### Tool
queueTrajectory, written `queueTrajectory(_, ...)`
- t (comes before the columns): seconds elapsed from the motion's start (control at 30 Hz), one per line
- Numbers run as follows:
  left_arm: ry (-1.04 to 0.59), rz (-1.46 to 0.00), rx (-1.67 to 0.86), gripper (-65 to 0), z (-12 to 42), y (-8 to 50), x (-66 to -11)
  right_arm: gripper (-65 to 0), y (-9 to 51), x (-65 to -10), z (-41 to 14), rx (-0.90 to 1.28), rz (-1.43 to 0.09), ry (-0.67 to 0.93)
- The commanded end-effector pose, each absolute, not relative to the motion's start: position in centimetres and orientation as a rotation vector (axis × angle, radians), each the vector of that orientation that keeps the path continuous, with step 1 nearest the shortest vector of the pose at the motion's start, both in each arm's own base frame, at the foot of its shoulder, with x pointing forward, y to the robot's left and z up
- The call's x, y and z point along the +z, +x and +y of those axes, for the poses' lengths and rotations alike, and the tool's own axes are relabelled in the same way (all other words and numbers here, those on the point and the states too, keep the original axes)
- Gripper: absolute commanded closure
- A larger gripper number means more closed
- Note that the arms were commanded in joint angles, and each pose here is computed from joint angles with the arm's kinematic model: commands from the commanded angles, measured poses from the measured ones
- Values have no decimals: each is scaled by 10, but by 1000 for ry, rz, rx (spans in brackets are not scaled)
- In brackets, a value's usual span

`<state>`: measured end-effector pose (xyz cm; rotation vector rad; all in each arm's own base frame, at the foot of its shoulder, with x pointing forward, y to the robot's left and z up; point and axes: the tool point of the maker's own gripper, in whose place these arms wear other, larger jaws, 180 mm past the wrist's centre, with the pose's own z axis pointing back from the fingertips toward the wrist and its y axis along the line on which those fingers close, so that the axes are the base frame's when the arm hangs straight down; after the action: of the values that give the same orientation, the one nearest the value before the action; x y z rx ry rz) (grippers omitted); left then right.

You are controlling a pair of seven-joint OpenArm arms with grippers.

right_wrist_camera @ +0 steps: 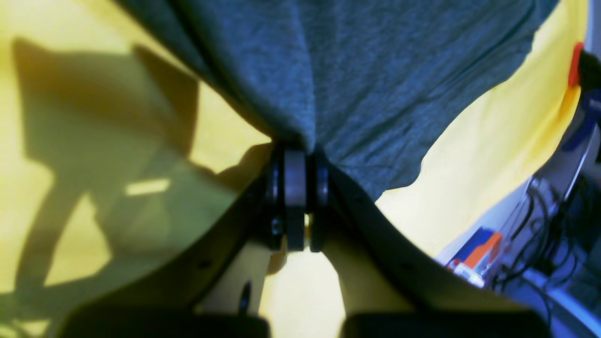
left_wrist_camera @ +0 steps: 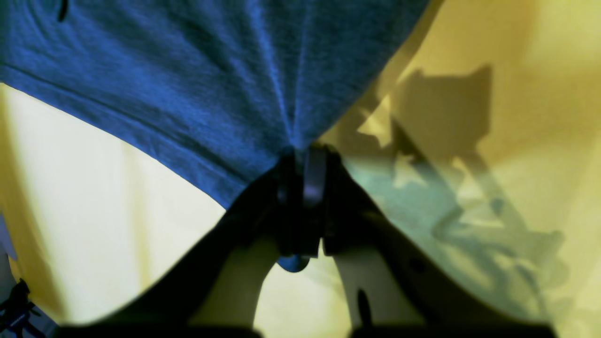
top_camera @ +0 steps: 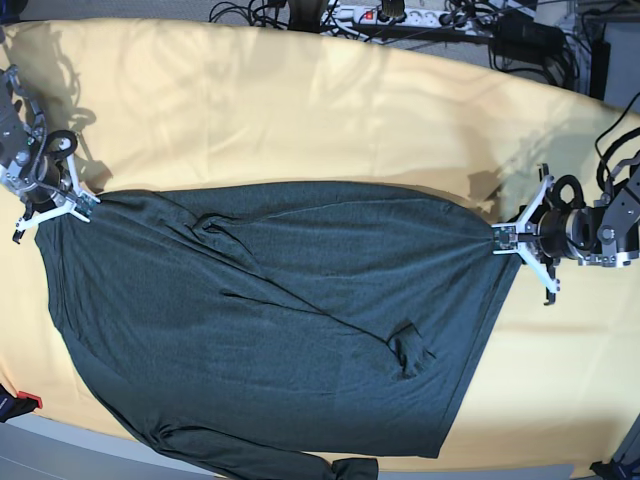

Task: Fold the T-shirt properly
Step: 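Lift and pull the shirt edges with both grippers toward the robot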

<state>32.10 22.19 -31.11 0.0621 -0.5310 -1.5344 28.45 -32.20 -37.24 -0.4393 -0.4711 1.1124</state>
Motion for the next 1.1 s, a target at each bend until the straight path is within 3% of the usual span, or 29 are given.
queueTrajectory(0.0, 98, -560, -1528, 0, 228, 329, -297, 0, 294, -355, -329, 1130, -490, -485)
queueTrajectory(0.5, 42, -489, -1583, 0, 238, 278, -294, 0, 238, -371, -337, 1219, -345, -473)
queueTrajectory(1.07, -37, -202, -1715, 0, 264, 176, -322, 0, 141, -382, -328, 1339, -130, -469)
